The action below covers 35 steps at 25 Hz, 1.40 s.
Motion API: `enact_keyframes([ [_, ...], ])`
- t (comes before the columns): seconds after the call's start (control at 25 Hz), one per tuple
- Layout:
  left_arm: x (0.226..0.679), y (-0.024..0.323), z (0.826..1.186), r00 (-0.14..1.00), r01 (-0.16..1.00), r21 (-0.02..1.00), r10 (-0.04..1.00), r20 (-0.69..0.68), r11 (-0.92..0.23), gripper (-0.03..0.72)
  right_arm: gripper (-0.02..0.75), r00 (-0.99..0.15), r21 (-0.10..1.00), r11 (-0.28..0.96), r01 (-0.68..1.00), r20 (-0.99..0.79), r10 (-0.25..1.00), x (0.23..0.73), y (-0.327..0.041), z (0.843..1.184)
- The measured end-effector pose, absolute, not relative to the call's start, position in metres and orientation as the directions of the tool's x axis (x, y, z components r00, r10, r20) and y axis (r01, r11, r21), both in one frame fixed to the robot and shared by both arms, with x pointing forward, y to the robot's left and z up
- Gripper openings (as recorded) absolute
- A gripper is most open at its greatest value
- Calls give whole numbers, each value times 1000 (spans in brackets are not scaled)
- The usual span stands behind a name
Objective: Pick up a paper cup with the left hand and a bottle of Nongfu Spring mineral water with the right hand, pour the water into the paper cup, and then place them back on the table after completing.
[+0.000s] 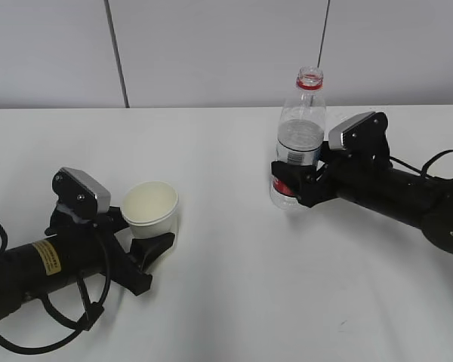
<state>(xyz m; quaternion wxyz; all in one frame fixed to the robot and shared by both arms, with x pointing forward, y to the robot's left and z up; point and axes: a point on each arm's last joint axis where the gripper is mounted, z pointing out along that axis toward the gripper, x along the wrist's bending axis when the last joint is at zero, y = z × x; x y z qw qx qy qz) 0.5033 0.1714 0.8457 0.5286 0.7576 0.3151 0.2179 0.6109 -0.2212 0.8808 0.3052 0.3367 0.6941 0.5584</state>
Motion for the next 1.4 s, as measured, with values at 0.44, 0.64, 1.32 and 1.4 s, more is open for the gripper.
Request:
enact_keyframes([
  [0.44, 508, 170, 847, 706, 235, 942, 708, 4, -240, 461, 517, -588, 981, 141, 134, -36, 808, 611, -221, 877],
  [0.64, 515, 168, 856, 706, 197, 954, 708, 24, -228, 461, 503, -590, 983, 135, 127, -34, 807, 611, -221, 877],
  [1.32, 527, 154, 882, 784, 228, 937, 621, -15, -264, 461, 502, -693, 931, 363, -35, -285, 662, 652, -197, 906],
  [1.4, 526, 153, 882, 789, 234, 937, 613, -27, -259, 461, 502, -696, 903, 423, -67, -347, 629, 657, -191, 910],
])
